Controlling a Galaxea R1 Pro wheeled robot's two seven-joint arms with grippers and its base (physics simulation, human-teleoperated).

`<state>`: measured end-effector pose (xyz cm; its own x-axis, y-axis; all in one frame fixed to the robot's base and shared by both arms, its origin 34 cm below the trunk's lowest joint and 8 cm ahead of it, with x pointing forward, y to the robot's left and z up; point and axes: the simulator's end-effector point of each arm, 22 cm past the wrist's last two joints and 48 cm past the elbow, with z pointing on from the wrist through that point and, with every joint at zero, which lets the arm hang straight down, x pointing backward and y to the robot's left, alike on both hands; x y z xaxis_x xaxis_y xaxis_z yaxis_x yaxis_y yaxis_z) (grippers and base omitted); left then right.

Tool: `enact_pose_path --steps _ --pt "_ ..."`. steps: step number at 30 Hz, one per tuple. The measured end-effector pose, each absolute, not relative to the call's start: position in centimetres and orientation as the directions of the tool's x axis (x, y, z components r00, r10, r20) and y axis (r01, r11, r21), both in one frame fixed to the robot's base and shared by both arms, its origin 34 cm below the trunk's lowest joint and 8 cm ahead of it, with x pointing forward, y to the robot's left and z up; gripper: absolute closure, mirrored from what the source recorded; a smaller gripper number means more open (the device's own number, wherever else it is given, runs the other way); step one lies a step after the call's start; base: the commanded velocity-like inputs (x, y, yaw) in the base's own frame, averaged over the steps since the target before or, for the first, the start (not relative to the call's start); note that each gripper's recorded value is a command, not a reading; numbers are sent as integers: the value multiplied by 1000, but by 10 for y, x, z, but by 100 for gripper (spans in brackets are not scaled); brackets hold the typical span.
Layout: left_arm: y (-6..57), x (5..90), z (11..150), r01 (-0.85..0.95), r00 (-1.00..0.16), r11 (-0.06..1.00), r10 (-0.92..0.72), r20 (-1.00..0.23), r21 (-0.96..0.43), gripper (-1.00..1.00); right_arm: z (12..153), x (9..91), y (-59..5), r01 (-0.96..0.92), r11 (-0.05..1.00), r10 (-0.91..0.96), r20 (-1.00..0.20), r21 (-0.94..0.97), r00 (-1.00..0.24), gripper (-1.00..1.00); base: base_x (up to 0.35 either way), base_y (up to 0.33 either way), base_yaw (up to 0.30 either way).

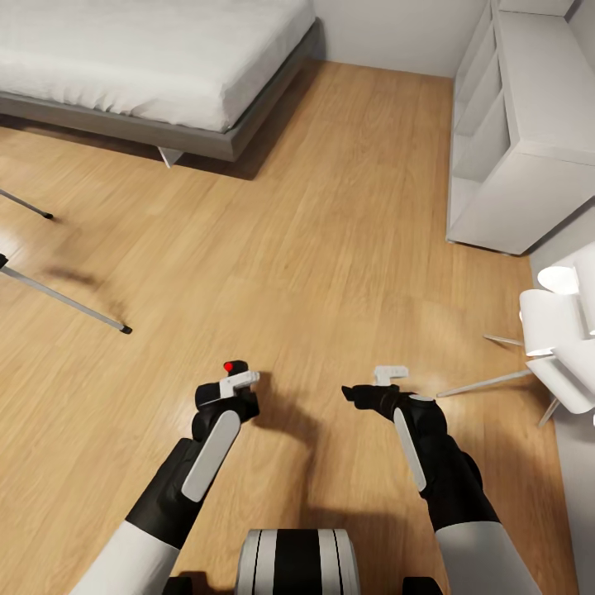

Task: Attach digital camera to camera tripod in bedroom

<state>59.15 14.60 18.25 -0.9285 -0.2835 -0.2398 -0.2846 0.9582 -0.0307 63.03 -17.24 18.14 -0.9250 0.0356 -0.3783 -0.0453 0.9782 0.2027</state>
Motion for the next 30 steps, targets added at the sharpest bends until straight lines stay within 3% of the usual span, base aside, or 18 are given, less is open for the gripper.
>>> enact_pose_path --steps 23,30 --pt "145 611 214 -313 -897 946 -323 -301 -82 100 215 647 -179 -57 980 31 -431 189 -902 -100 0 0 0" --pt "146 623 226 -285 -889 941 -330 -316 -181 100 233 655 -194 -69 981 22 -460 179 -888 -100 0 0 0"
